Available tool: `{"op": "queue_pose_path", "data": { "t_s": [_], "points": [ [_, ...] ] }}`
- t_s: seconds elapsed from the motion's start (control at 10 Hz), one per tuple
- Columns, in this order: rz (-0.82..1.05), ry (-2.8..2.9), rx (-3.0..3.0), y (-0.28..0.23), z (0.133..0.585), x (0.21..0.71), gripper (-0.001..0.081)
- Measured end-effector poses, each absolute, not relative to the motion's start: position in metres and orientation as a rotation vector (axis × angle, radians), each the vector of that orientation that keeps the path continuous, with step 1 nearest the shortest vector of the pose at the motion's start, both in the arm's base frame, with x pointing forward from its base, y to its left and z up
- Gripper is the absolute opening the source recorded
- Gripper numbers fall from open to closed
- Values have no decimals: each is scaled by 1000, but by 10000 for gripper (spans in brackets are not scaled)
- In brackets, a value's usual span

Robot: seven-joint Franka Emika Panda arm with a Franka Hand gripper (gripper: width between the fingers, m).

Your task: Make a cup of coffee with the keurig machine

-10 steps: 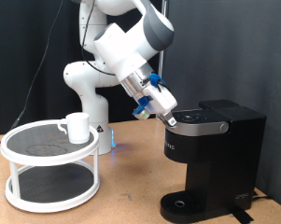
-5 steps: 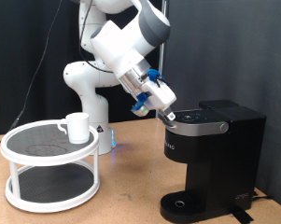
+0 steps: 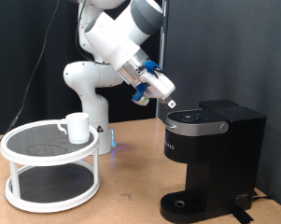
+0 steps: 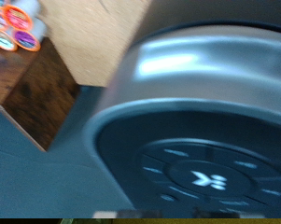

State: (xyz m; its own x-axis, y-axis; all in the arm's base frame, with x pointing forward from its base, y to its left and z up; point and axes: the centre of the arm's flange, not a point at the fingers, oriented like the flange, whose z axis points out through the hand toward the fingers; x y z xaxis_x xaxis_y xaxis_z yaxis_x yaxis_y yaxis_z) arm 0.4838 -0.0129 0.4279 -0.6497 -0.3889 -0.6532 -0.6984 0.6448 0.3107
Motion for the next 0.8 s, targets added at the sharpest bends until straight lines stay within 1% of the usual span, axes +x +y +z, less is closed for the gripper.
{"op": "queue_pose_path", "data": {
  "t_s": [0.1,0.2,0.4,0.5,0.8],
  "points": [
    [794,2328,-852,-20,426,476,0],
    [787,2363,-836,-30,425,467,0],
    [682,2405,-695,-49,421,450,0],
    [645,2440,-738,-56,417,437,0],
    [764,2519,-941,-76,412,401,0]
  ]
}}
